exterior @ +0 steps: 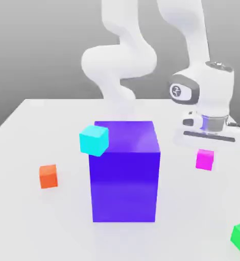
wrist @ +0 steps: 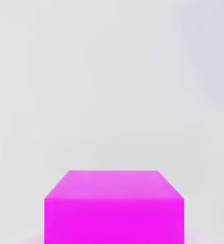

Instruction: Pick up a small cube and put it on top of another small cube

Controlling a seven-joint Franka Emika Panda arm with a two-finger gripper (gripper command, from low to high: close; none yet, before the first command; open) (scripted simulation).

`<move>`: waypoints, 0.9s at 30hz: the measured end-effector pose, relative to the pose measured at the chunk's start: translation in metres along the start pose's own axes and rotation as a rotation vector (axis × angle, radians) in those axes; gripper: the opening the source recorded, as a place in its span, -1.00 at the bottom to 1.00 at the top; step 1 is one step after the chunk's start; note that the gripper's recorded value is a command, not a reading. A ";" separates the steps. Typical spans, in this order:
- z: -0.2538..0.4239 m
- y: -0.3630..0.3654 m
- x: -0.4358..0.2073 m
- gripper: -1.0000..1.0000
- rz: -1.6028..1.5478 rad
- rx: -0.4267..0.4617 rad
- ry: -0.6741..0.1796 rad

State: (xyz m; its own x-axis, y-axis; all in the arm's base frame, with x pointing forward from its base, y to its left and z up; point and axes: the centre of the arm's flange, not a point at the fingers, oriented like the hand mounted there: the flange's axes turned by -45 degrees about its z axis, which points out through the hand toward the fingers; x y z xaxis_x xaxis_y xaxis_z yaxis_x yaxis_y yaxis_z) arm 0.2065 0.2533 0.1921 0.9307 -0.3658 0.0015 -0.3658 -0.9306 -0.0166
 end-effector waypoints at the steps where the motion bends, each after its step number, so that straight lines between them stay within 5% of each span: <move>1: 0.000 0.002 0.000 -1.00 0.000 -0.004 0.000; 14: -0.040 -0.099 0.077 -1.00 0.292 0.030 -0.095; 26: -0.011 -0.136 0.208 -1.00 0.624 -0.012 0.002; 27: 0.005 -0.136 0.209 1.00 0.626 -0.013 0.003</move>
State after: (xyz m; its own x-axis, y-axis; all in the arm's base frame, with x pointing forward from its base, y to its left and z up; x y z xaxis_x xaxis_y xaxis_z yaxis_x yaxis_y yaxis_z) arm 0.4505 0.3036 0.1900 0.5402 -0.8415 -0.0014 -0.8415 -0.5402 -0.0029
